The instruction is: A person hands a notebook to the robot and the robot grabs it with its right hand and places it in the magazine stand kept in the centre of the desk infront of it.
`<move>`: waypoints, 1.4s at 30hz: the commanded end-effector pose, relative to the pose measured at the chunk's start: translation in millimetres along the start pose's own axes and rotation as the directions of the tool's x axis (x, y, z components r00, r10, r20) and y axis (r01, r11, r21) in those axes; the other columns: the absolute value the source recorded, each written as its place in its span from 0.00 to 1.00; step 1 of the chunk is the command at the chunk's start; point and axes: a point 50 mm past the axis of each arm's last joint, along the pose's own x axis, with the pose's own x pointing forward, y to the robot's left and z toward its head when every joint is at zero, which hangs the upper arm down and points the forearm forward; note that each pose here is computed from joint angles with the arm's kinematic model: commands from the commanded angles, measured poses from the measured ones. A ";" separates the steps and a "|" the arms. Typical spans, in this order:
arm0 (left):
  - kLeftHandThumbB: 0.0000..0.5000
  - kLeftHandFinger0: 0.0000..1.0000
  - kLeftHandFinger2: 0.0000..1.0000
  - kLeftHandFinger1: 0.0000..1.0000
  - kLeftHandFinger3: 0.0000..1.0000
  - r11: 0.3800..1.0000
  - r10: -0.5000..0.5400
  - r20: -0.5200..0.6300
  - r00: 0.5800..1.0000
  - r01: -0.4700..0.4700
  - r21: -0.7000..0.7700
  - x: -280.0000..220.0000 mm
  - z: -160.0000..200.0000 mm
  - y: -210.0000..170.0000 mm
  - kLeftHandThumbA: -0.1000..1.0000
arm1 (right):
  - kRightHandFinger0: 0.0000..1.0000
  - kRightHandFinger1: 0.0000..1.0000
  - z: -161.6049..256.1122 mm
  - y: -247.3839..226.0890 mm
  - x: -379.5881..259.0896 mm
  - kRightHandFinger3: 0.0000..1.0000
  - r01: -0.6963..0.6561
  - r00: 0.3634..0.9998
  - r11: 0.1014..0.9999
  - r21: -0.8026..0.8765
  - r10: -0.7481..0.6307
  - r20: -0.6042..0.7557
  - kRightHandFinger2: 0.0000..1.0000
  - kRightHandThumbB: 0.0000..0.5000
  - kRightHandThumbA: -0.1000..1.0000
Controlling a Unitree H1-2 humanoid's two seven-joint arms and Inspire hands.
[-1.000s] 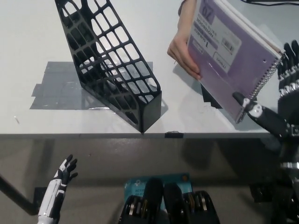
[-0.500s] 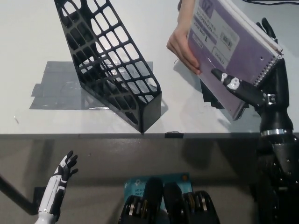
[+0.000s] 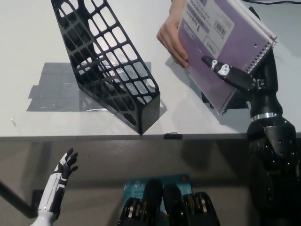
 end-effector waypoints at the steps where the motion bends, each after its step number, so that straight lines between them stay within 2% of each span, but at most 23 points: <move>1: 1.00 0.95 1.00 1.00 1.00 1.000 0.006 0.060 0.998 -0.007 0.010 6.0 8.1 8.0 1.00 | 1.00 1.00 16.9 20.0 21.8 1.00 -0.056 0.998 0.996 0.068 0.054 0.032 1.00 0.58 1.00; 2: 1.00 0.95 1.00 1.00 1.00 1.000 0.006 0.062 0.998 -0.007 0.006 5.4 8.7 8.0 1.00 | 0.90 0.99 17.7 20.6 22.4 1.00 -0.054 0.998 0.996 0.071 0.053 0.021 1.00 0.55 1.00; 3: 1.00 0.96 1.00 1.00 1.00 1.000 0.007 0.063 0.998 -0.007 0.001 5.0 8.9 7.9 1.00 | 0.60 0.68 18.6 21.0 22.8 0.77 -0.056 0.998 0.996 0.063 0.055 0.012 0.72 0.46 1.00; 4: 1.00 0.96 1.00 1.00 1.00 1.000 0.011 0.071 0.997 -0.011 -0.002 8.9 10.6 9.4 1.00 | 0.27 0.33 21.1 22.7 27.6 0.45 -0.075 0.997 0.995 0.061 0.075 0.003 0.39 0.37 1.00; 5: 1.00 0.96 1.00 1.00 1.00 1.000 0.012 0.073 0.997 -0.011 -0.002 10.5 11.2 10.2 1.00 | 0.02 0.03 22.2 24.2 29.8 0.08 -0.084 0.996 0.994 0.065 0.085 -0.005 0.04 0.25 1.00; 6: 1.00 0.96 1.00 1.00 1.00 1.000 0.011 0.073 0.997 -0.011 -0.002 10.4 11.1 10.3 1.00 | 0.00 0.01 22.4 25.2 30.1 0.02 -0.086 0.996 0.994 0.068 0.087 -0.011 0.01 0.22 1.00; 7: 1.00 0.97 1.00 1.00 1.00 1.000 0.009 0.073 0.997 -0.009 -0.001 10.4 11.1 10.5 1.00 | 0.00 0.00 22.5 26.8 30.2 0.00 -0.086 0.996 0.995 0.056 0.087 -0.016 0.00 0.13 1.00; 15: 1.00 0.97 1.00 1.00 1.00 1.000 0.015 0.084 0.996 -0.014 -0.006 13.9 13.8 11.9 1.00 | 0.00 0.00 26.3 36.7 32.1 0.00 -0.075 0.997 0.989 0.126 0.078 -0.016 0.00 0.21 1.00; 26: 1.00 0.97 1.00 1.00 1.00 1.000 0.017 0.093 0.996 -0.017 -0.004 17.9 16.0 12.5 1.00 | 0.00 0.00 33.7 39.1 36.6 0.00 -0.043 0.999 0.985 0.170 0.044 -0.005 0.00 0.19 1.00; 27: 1.00 0.97 1.00 1.00 1.00 1.000 0.017 0.094 0.995 -0.016 -0.005 17.9 16.3 12.5 1.00 | 0.00 0.00 35.0 39.0 36.8 0.00 -0.040 0.999 0.981 0.187 0.041 -0.005 0.00 0.22 1.00; 28: 1.00 0.97 1.00 1.00 1.00 1.000 0.015 0.095 0.995 -0.015 -0.005 19.2 16.7 12.8 1.00 | 0.00 0.00 37.1 38.6 37.5 0.00 -0.031 0.999 0.977 0.212 0.032 -0.002 0.00 0.32 1.00; 29: 1.00 0.97 1.00 1.00 1.00 1.000 0.014 0.096 0.995 -0.014 -0.005 20.2 16.9 13.0 1.00 | 0.00 0.00 38.0 38.4 38.1 0.00 -0.028 1.000 0.974 0.223 0.029 0.000 0.00 0.33 1.00; 36: 1.00 0.98 1.00 1.00 1.00 1.000 0.010 0.094 0.995 -0.010 -0.003 21.3 16.4 12.9 1.00 | 0.00 0.00 56.0 35.9 39.9 0.00 -0.006 1.000 0.944 0.331 -0.005 0.031 0.00 0.24 1.00; 39: 1.00 0.97 1.00 1.00 1.00 1.000 0.010 0.097 0.995 -0.009 -0.008 22.7 17.0 13.7 1.00 | 0.00 0.00 63.6 34.8 42.2 0.00 -0.006 0.999 0.924 0.382 -0.012 0.045 0.00 0.28 1.00; 41: 1.00 0.98 1.00 1.00 1.00 1.000 0.007 0.103 0.995 -0.007 -0.007 25.2 18.5 15.0 1.00 | 0.00 0.00 74.0 32.5 45.4 0.00 -0.017 0.998 0.908 0.419 -0.009 0.061 0.00 0.25 1.00; 42: 1.00 0.99 1.00 1.00 1.00 1.000 0.006 0.102 0.995 -0.006 0.001 25.1 18.5 15.1 1.00 | 0.00 0.00 78.0 31.2 46.8 0.00 -0.019 0.997 0.905 0.425 -0.013 0.073 0.00 0.21 1.00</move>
